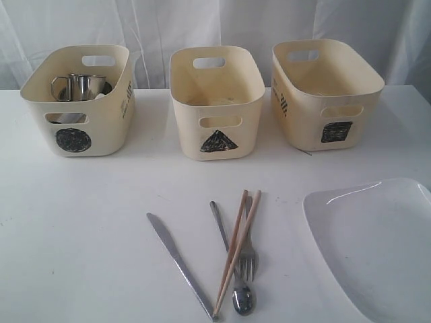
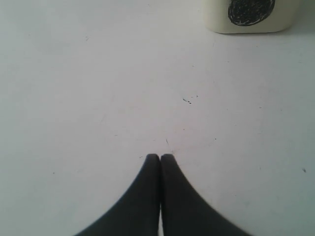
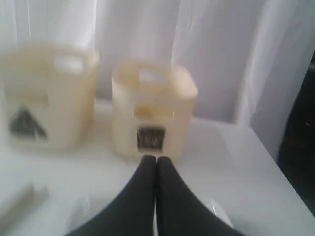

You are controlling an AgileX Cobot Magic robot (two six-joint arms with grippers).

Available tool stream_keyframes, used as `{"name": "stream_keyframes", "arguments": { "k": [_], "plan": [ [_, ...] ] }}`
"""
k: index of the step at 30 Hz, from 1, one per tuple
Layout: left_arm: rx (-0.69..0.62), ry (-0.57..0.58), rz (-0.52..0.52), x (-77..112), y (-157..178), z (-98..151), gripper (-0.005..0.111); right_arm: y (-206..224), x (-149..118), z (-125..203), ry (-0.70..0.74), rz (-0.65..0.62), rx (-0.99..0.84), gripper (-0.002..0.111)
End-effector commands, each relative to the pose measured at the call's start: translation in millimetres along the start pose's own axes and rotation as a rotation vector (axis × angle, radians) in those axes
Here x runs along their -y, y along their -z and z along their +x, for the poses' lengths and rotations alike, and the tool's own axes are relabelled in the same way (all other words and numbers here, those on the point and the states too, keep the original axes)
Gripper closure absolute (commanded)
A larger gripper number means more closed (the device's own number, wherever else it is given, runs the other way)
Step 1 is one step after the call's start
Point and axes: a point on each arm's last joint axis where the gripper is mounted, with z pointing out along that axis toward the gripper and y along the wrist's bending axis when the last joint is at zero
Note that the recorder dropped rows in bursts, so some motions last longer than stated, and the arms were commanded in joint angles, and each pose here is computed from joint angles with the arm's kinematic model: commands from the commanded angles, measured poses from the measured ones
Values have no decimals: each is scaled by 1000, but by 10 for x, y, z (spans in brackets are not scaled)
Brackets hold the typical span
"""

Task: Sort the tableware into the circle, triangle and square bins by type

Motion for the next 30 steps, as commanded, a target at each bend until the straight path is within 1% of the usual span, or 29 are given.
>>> {"name": "stream_keyframes", "arguments": {
  "k": [1,3,4,5,6,7,8,9,10,12,13,15,16,18,19,21,22,24,25,26,28,29,30],
  "plan": [
    [-5,2,-3,-2,-4,18,107,124,129,-429,-508,18,525,108],
    [-5,2,-3,-2,-4,18,107,221,193,-553,-539,40,713,108],
    [-5,2,-3,-2,-4,18,107,263,223,-592,-545,58,783,108],
    [-5,2,-3,-2,-4,18,107,286,252,-605,-588,70,820,108],
    [-4,0,-4,-2,-4,18,107,303,274,-625,-702,40,849,108],
    [-4,0,-4,-2,-4,18,107,356,275,-774,-817,-39,898,108],
    [-4,0,-4,-2,-4,18,107,418,259,-1012,-897,-137,929,108],
    [-4,0,-4,-2,-4,18,107,409,242,-1146,-897,-169,915,108],
    [-4,0,-4,-2,-4,18,107,369,215,-1360,-838,-190,892,108],
    [-4,0,-4,-2,-4,18,107,251,165,-1641,-708,-211,863,108],
    [-4,0,-4,-2,-4,18,107,94,112,-1820,-585,-227,821,108],
    [-4,0,-4,-2,-4,18,107,-257,32,-1959,-433,-252,712,108],
    [-4,0,-4,-2,-4,18,107,-481,-7,-2011,-402,-277,632,108],
    [-4,0,-4,-2,-4,18,107,-949,-57,-1925,-360,-279,402,108],
    [-4,0,-4,-2,-4,18,107,-1283,-63,-1730,-313,-236,189,108],
    [-4,0,-4,-2,-4,18,107,-1678,-6,-1392,-208,-113,-108,108],
    [-4,0,-4,-2,-4,18,107,-1901,82,-1080,-160,13,-311,108],
    [-4,0,-4,-2,-4,18,107,-2096,196,-682,-87,163,-544,108],
    [-4,0,-4,-2,-4,18,107,-2142,244,-529,-53,225,-638,108],
    [-4,0,-4,-2,-4,18,107,-2159,270,-417,-50,268,-710,108],
    [-4,0,-4,-2,-4,18,107,-2125,217,-322,-97,276,-809,108],
    [-4,0,-4,-2,-4,18,107,-2093,148,-298,-105,248,-859,108],
    [-4,0,-4,-2,-4,18,107,-2041,53,-289,-96,186,-918,108]
  ]
}}
